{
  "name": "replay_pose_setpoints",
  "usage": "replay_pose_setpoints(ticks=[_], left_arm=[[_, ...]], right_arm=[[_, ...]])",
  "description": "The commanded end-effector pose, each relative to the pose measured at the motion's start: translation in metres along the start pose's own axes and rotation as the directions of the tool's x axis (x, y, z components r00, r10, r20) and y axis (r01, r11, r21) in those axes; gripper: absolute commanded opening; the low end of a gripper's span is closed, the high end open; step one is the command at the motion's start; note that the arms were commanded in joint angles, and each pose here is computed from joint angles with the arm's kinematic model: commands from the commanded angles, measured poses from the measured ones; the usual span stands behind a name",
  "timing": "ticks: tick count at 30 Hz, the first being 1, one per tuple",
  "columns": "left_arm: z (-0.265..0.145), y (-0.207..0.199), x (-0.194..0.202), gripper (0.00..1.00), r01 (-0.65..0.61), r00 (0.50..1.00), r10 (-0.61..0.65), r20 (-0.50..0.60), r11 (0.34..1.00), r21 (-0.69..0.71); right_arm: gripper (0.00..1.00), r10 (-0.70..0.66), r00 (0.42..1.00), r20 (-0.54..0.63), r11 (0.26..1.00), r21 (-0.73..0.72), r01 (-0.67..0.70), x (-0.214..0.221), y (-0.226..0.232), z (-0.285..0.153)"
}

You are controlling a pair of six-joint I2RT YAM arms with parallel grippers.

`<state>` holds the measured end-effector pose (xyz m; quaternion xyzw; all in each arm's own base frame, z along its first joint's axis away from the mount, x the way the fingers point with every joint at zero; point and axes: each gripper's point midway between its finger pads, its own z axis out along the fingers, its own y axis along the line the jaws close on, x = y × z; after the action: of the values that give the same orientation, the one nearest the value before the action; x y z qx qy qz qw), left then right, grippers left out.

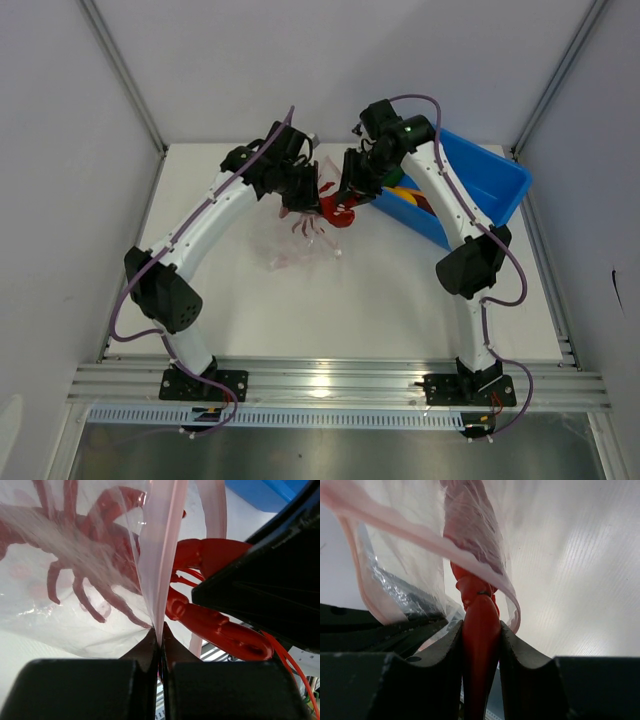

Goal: Place the food in the zip-top bag and seal the zipper
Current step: Place the fake seafood in the zipper food storage bag.

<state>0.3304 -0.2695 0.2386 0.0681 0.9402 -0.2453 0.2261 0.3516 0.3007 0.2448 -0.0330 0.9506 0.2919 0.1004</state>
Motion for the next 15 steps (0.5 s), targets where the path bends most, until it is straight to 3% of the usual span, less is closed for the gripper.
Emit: replay_pose_setpoints(ticks=[1, 9, 12, 13, 15], left_arm=[[-0.008, -0.025, -0.011, 0.0, -0.02, 0.999, 0.016, 0.038, 0.996, 0.085], [-0.015, -0.038, -0.016, 0.0, -0.036, 0.998, 0.027, 0.061, 0.989, 0.147], [-0.017, -0.051, -0.015, 0.01, -0.039, 0.998, 0.028, 0.053, 0.976, 0.215], [-0.017, -0.053, -0.014, 0.01, -0.038, 0.999, 0.028, 0.047, 0.972, 0.231], [-0.016, -0.057, -0.012, 0.01, -0.036, 0.999, 0.028, 0.036, 0.967, 0.25]], right_arm=[[0.0, 0.046, 0.999, -0.01, 0.998, 0.035, -0.046, 0.005, -0.001, -0.006], [0.05, 0.061, 0.998, -0.011, 0.996, 0.068, -0.06, 0.003, -0.006, 0.005], [0.27, 0.049, 0.998, 0.026, 0.996, 0.076, -0.05, -0.004, -0.005, 0.008], [0.43, 0.05, 0.998, 0.031, 0.996, 0.074, -0.052, -0.006, -0.005, 0.01], [0.61, 0.041, 0.998, 0.045, 0.998, 0.054, -0.043, -0.01, -0.001, 0.009]])
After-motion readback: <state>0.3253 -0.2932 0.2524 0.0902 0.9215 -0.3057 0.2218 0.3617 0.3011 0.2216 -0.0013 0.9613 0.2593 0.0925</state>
